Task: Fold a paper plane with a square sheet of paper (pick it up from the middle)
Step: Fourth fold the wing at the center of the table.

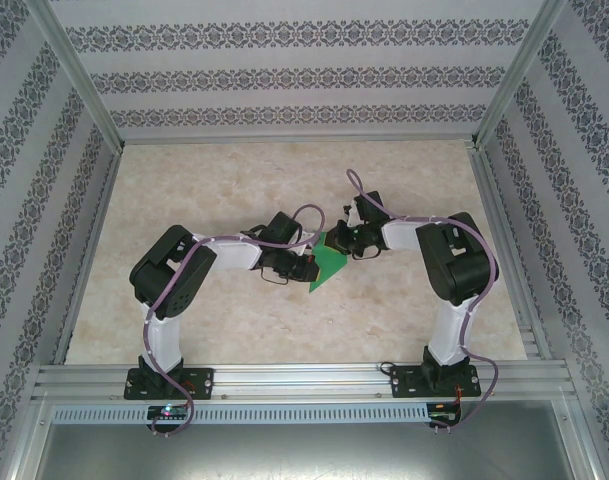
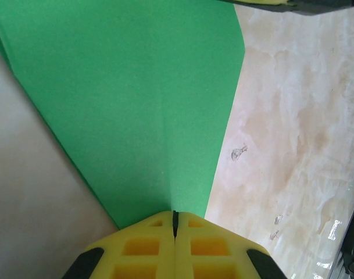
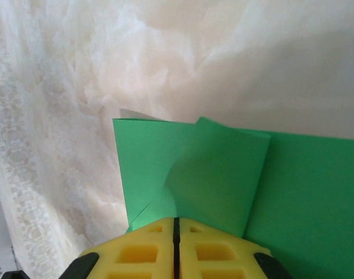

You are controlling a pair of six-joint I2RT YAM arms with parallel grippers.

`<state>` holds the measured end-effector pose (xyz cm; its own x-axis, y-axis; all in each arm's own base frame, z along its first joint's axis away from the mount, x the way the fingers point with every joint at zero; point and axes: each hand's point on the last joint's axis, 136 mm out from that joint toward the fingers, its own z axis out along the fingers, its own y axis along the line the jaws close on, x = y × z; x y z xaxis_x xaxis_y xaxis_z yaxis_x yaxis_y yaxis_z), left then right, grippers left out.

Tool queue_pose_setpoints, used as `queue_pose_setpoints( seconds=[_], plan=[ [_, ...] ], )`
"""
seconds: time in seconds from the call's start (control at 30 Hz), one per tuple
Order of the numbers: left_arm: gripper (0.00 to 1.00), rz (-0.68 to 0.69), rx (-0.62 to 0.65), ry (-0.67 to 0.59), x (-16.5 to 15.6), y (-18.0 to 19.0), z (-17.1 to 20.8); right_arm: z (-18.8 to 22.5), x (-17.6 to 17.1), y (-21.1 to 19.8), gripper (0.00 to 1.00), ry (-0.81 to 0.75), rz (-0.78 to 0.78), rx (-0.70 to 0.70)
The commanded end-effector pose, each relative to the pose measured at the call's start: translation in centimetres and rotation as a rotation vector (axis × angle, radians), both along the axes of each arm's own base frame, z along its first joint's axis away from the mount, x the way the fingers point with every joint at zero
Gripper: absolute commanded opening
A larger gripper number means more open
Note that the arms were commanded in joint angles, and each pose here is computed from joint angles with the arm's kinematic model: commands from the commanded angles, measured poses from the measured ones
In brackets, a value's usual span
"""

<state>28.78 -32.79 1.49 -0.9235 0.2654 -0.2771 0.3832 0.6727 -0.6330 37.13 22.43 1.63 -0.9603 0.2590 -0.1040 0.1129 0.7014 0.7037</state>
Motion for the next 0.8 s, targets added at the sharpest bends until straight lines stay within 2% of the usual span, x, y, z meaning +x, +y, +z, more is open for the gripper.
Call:
queue_pose_setpoints(
  seconds=[0.0, 0.77],
  plan=[
    [0.07, -0.020, 0.287, 0.233, -6.7, 5.8, -7.8, -2.0, 2.6, -3.6, 0.09, -0.022, -0.088, -0.118],
    [0.06, -0.051, 0.345, 0.265, -8.4, 7.4, -7.6, -1.7, 7.1, -6.2, 0.09, -0.014, -0.141, -0.177]
  ],
)
